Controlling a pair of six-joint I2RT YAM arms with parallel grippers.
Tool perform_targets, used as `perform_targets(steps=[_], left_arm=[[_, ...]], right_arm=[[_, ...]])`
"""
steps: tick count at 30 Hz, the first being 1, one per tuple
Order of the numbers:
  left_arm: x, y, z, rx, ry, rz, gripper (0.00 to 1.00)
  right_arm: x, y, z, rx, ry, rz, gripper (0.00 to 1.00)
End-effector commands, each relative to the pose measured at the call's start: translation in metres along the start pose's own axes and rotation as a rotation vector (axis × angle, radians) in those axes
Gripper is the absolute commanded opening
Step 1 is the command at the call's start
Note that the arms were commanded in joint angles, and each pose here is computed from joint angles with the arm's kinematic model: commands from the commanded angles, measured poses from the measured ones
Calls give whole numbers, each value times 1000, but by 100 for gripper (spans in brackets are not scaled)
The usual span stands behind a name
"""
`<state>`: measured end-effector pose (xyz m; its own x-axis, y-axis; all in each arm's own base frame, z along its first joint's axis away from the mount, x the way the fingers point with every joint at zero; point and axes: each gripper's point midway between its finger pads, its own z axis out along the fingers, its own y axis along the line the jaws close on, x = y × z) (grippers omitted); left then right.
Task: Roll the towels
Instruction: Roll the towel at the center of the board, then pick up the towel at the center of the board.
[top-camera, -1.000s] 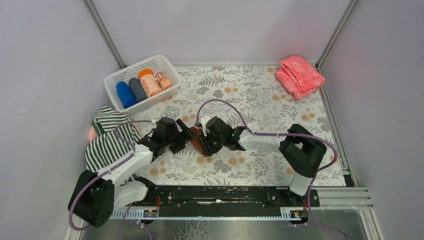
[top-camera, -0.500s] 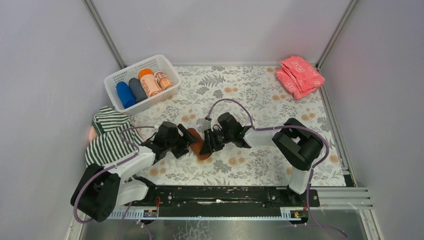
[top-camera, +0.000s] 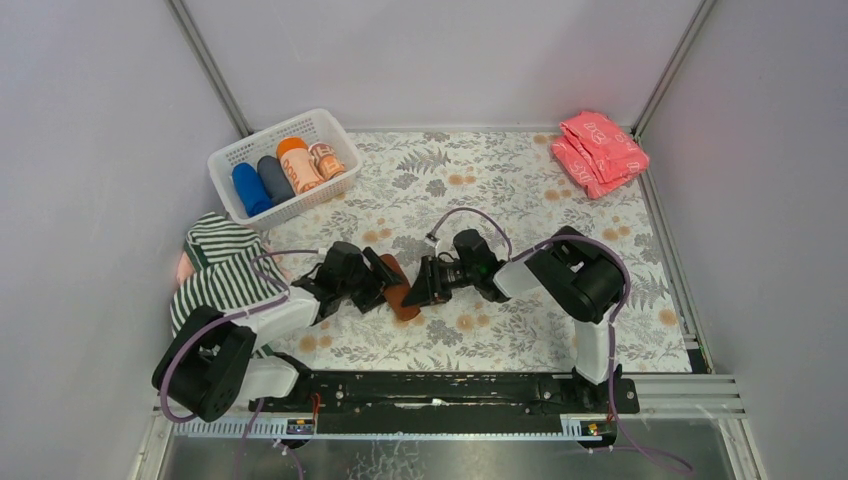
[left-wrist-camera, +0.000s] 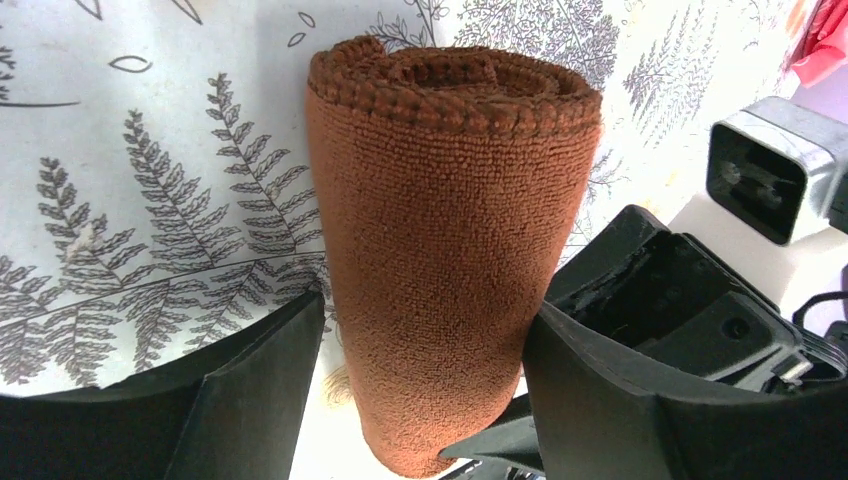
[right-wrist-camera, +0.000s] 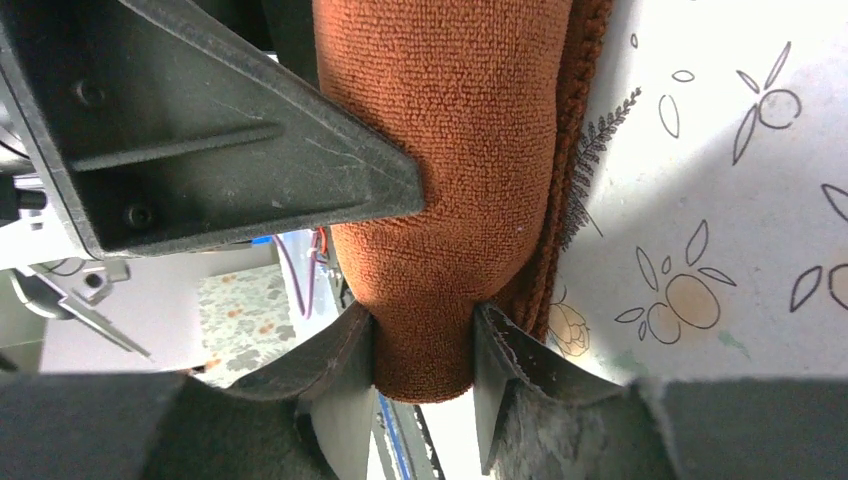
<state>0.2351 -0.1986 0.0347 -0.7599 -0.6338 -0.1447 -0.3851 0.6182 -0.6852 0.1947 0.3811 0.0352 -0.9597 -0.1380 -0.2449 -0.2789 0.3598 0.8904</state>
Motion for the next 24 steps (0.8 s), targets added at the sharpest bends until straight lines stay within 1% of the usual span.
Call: perform_targets(steps=[1, 6, 10, 14, 16, 18, 21, 24], left_arm=[[-1, -2, 5, 8, -10, 32, 69], [0, 10, 12, -32, -7, 37, 68], [4, 18, 19, -61, 9, 42, 64], [9, 25, 24, -89, 30, 40, 54], [9, 26, 23, -98, 29, 42, 45], [5, 25, 20, -119, 18, 55, 38], [-7, 19, 15, -153, -21, 92, 31], [-26, 7, 10, -165, -55, 115, 29]], right_arm=[[23, -30, 0, 42, 52, 148, 28], [23, -34, 3, 18, 62, 189, 28], [21, -37, 3, -8, 53, 230, 28], [19, -40, 2, -11, 41, 249, 29], [18, -40, 1, -7, 33, 248, 30], [15, -36, -1, -8, 24, 232, 34], [9, -24, -6, -9, 13, 187, 44], [1, -8, -16, 15, -1, 92, 52]])
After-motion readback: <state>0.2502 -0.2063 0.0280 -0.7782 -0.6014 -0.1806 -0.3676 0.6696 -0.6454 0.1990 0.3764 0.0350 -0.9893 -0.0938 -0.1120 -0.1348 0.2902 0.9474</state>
